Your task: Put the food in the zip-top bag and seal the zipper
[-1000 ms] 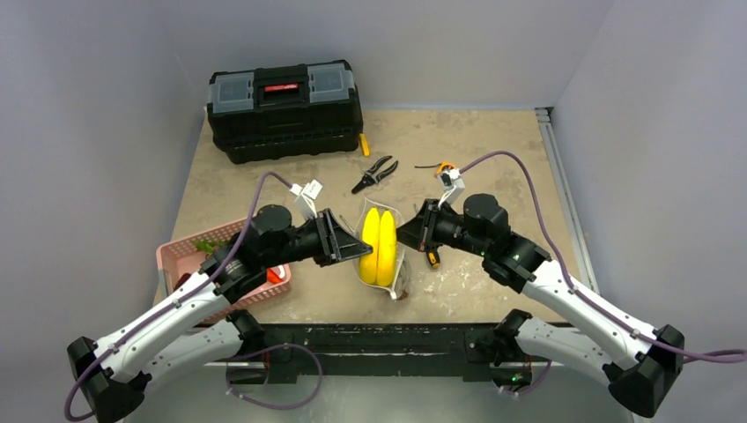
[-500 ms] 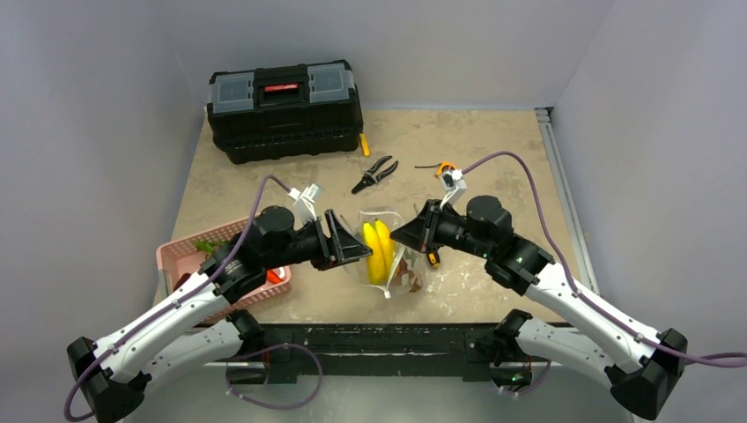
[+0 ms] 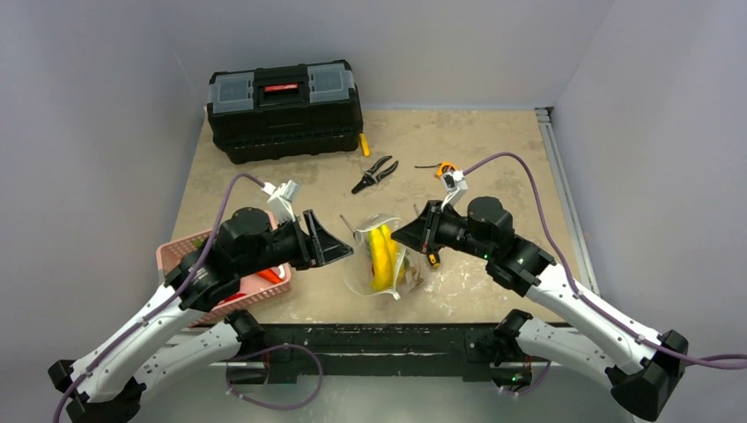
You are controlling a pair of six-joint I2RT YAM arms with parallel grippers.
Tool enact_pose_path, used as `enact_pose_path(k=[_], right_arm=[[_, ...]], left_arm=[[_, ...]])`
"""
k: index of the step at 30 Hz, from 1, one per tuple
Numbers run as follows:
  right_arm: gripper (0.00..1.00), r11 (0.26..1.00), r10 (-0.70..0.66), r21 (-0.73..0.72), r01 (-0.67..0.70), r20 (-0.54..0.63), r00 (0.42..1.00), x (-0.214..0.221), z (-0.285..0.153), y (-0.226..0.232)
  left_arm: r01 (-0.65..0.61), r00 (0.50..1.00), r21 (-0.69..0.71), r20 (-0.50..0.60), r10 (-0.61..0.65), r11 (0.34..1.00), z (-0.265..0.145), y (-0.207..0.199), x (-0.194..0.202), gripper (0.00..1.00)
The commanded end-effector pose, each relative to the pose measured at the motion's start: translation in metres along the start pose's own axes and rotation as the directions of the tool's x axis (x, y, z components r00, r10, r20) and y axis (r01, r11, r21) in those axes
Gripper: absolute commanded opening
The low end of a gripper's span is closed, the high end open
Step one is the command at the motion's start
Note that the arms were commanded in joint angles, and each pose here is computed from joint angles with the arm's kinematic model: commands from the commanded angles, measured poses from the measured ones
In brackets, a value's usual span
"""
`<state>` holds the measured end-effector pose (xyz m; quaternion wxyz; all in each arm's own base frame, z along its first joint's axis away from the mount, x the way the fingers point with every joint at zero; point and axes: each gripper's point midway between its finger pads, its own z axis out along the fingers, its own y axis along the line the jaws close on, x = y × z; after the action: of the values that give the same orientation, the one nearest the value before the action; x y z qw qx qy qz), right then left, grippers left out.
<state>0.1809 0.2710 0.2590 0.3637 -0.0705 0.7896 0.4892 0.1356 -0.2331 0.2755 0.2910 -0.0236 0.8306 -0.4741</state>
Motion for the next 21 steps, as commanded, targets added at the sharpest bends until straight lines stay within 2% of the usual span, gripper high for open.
enact_pose_path(k=[1, 6, 12, 16, 19, 21], right_arm=[[0.0, 0.999, -0.022, -0.043, 0.025, 0.055, 0.998, -0.013, -0.005, 0.013], [0.0, 0.999, -0.023, -0.044, 0.025, 0.056, 0.998, -0.014, -0.005, 0.014], [0.0, 0.999, -0.021, -0.043, 0.024, 0.055, 0.998, -0.013, -0.005, 0.014], [0.0, 0.999, -0.021, -0.043, 0.023, 0.051, 0.998, -0.013, -0.004, 0.014], [0.0, 0.999, -0.023, -0.04, 0.025, 0.052, 0.998, -0.014, -0.005, 0.014], [0.0, 0.999, -0.025, -0.036, 0.027, 0.051, 0.998, -0.014, -0.005, 0.013]], left_arm=[[-0.067, 0.998, -0.052, -0.014, 0.067, 0.996, -0.008, 0.011, 0.004, 0.58], [0.011, 0.983, -0.057, -0.181, -0.021, 0.998, 0.012, 0.029, 0.042, 0.59], [0.082, 0.967, -0.05, -0.238, -0.091, 0.995, 0.031, 0.043, 0.064, 0.56], [0.069, 0.961, -0.066, -0.265, -0.084, 0.995, 0.039, 0.045, 0.066, 0.46], [0.051, 0.965, -0.008, -0.255, -0.051, 0.999, 0.037, 0.026, 0.057, 0.35], [0.026, 0.973, 0.022, -0.23, -0.02, 0.999, 0.033, 0.013, 0.048, 0.25]])
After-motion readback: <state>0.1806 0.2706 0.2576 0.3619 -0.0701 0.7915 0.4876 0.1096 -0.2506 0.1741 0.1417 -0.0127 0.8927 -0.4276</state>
